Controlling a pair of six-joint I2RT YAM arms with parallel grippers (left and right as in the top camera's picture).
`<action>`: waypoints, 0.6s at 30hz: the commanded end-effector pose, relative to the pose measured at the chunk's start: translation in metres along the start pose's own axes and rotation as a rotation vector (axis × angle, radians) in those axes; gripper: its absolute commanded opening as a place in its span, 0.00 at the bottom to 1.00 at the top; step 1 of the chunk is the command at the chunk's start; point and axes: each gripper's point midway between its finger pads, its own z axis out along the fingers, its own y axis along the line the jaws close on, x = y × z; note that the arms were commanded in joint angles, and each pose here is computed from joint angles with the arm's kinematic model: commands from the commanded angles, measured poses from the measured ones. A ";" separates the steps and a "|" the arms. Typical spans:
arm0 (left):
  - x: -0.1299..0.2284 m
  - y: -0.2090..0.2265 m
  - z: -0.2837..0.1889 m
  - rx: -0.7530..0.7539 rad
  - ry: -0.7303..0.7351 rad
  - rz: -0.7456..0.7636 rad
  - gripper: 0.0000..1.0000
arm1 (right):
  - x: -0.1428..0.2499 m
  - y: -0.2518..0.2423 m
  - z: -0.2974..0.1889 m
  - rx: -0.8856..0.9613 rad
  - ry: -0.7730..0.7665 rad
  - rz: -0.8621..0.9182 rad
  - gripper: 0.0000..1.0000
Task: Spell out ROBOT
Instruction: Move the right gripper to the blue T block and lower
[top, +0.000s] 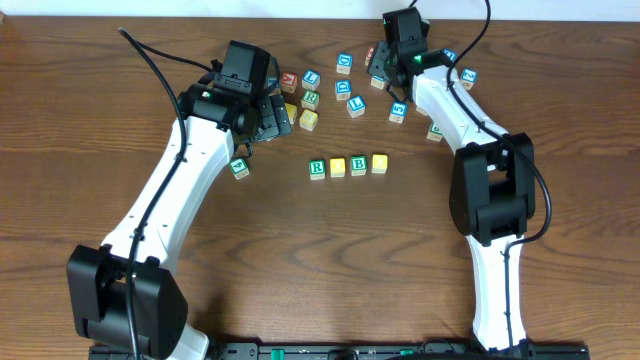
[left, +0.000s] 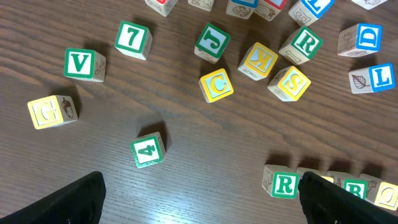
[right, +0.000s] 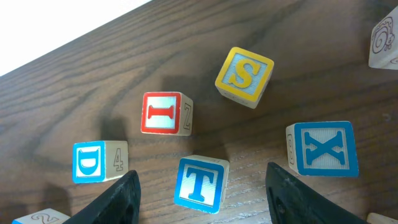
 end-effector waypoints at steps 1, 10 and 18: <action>-0.008 0.001 -0.010 0.007 -0.031 -0.003 0.98 | 0.012 -0.010 0.019 0.041 0.013 0.020 0.59; -0.008 0.001 -0.010 0.007 -0.031 -0.003 0.98 | 0.022 -0.011 0.038 0.026 0.021 0.020 0.57; -0.008 0.001 -0.010 0.007 -0.031 -0.003 0.98 | 0.027 -0.009 0.042 0.014 0.035 0.019 0.44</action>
